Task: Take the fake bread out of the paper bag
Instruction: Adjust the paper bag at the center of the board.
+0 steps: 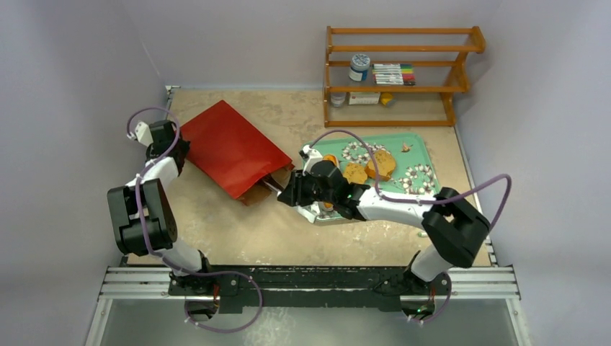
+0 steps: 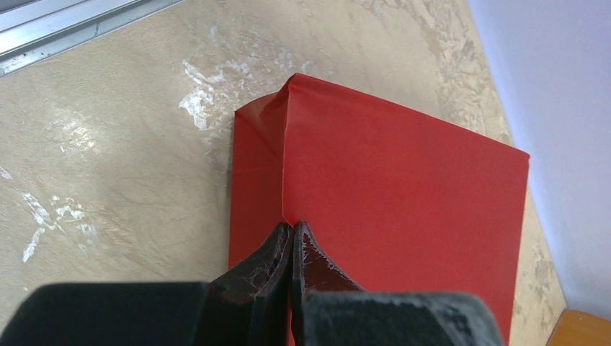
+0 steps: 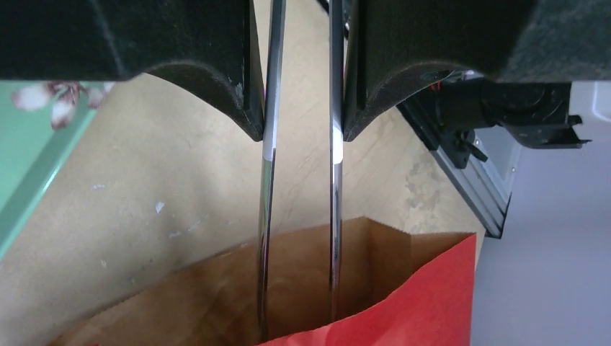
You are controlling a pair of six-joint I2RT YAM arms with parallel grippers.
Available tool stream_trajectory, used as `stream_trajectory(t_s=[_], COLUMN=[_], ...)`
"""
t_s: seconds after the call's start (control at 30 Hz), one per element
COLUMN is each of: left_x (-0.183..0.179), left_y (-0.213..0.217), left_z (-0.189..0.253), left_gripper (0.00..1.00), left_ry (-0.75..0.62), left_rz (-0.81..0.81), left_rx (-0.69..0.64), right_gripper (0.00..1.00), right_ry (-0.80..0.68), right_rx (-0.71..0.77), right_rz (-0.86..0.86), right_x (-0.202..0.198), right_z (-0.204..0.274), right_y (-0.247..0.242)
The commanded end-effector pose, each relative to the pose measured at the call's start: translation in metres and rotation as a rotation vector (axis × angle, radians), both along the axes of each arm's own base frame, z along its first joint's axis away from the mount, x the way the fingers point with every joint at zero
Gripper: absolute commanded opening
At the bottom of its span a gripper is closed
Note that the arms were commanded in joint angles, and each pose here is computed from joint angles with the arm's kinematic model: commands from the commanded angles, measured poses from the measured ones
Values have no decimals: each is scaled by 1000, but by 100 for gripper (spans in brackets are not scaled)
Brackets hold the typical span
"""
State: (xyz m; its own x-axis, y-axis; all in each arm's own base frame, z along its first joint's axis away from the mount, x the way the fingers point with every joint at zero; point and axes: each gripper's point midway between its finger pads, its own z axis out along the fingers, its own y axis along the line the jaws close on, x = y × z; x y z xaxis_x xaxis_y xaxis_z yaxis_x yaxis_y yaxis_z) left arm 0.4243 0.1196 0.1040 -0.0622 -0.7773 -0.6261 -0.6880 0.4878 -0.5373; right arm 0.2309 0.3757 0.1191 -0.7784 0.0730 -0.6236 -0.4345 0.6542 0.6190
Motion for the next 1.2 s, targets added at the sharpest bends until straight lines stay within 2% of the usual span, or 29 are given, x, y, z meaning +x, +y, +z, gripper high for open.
stream_trajectory(t_s=[0.0,0.2,0.33,0.53,0.67,0.8,0.9,1.17], left_x=[11,14,18,21,24,18,13,-3], left_y=[6,6,6,-6,-37,-73,-88,-89], left_z=[9,-6,-5,61,129,174,190,177], left_gripper=[0,0,0,0,0,0,0,0], left_ry=[-6,14,-36,-264,-445,-552,-610,-565], left_rz=[-43,-48,-30,-27,-109,-194,-234,-246], left_rx=[30,15,-2,65,121,149,129,151], right_gripper=[42,42,42,42,42,42,42,42], right_ry=[-107,-87,-39,9,32,38,34,37], right_rx=[104,81,38,-5,-28,-41,-39,-45], right_rz=[19,26,42,52,50,47,40,42], right_x=[18,23,18,14,14,16,18,18], right_z=[28,0,-25,-45,-56,-63,-64,-64], right_y=[29,38,36,35,36,38,39,39])
